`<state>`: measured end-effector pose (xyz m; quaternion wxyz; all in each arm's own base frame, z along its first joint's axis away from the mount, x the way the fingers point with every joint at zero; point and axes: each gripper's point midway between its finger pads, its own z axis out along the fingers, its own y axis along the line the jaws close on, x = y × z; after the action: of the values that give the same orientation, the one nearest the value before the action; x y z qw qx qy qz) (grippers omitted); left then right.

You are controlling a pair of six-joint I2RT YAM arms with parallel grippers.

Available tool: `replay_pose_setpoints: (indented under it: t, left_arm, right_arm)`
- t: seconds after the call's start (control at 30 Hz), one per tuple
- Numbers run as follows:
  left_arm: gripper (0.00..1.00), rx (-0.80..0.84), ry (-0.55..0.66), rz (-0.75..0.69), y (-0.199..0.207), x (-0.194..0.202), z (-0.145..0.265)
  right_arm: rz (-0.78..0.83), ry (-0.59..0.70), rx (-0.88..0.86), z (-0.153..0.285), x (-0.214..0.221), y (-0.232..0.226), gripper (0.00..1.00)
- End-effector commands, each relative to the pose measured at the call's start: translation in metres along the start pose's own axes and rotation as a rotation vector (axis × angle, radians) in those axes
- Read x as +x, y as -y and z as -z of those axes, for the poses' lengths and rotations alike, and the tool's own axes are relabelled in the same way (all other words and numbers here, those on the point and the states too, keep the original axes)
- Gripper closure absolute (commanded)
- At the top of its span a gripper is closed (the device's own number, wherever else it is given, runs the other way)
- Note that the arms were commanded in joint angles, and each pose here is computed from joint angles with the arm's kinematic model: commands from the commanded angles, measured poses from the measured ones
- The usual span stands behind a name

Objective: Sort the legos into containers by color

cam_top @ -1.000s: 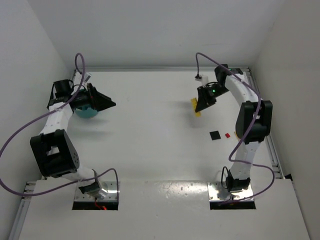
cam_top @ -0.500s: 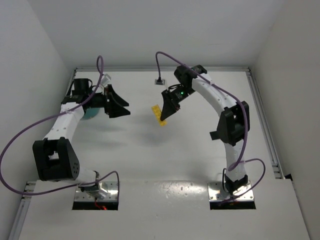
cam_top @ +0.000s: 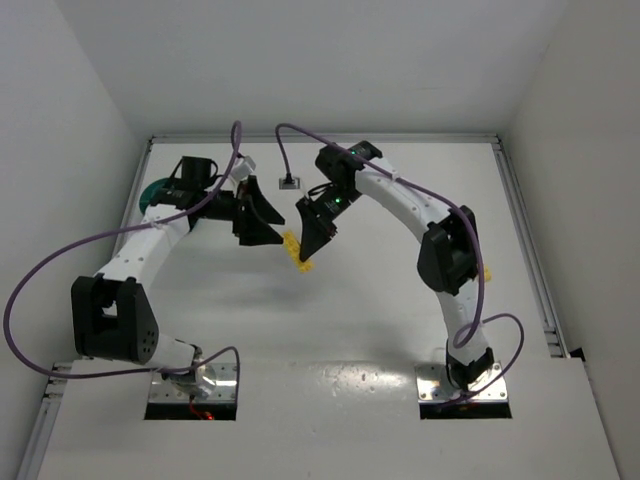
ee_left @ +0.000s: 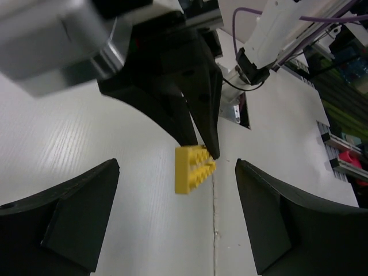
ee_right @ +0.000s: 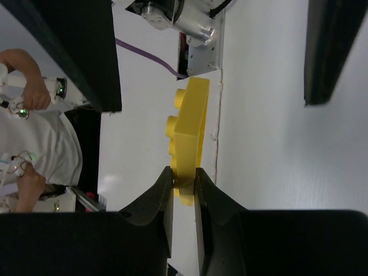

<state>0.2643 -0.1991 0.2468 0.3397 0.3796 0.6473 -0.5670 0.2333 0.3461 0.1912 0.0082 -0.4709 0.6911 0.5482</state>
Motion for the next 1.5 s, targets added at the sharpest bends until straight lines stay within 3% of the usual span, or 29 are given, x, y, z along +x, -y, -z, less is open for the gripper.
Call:
replay_pose_setpoints:
  t: [0.0,0.13,0.5,0.73,0.93,1.07,1.13,1.3,1.47]
  left_arm:
    - [0.13,0.043,0.009,-0.107,0.011,-0.014,-0.004]
    - [0.18,0.051,-0.001,-0.118,0.016,-0.014,-0.009]
    - [0.65,0.069,0.002,-0.107,0.017,-0.008,-0.009]
    - [0.79,0.069,0.002,-0.107,0.019,-0.007,-0.009]
    - [0.98,0.008,-0.011,-0.098,0.014,-0.007,-0.005]
    - [1.0,-0.022,-0.019,-0.089,0.011,-0.002,-0.002]
    - [1.0,-0.042,-0.028,-0.08,0.008,0.0,-0.001]
    - [1.0,-0.077,-0.028,-0.068,0.005,0.0,0.005]
    - [1.0,-0.272,-0.006,-0.094,-0.019,-0.015,0.04]
  right_arm:
    - [0.042,0.01,-0.057,-0.006,-0.009,-0.019,0.88]
    - [0.064,0.01,-0.059,-0.008,-0.013,-0.023,0.88]
    - [0.084,0.003,-0.051,-0.009,-0.014,-0.027,0.88]
    - [0.067,0.015,-0.01,0.0,-0.016,-0.022,0.86]
    - [0.069,0.016,0.062,0.006,-0.016,-0.014,0.83]
    - [0.077,0.012,0.123,0.012,-0.017,-0.013,0.75]
    - [0.088,0.017,0.146,0.014,-0.02,-0.012,0.61]
    - [0.068,0.031,0.25,0.03,-0.025,-0.002,0.49]
    - [0.091,0.102,0.479,0.063,-0.042,0.021,0.4]
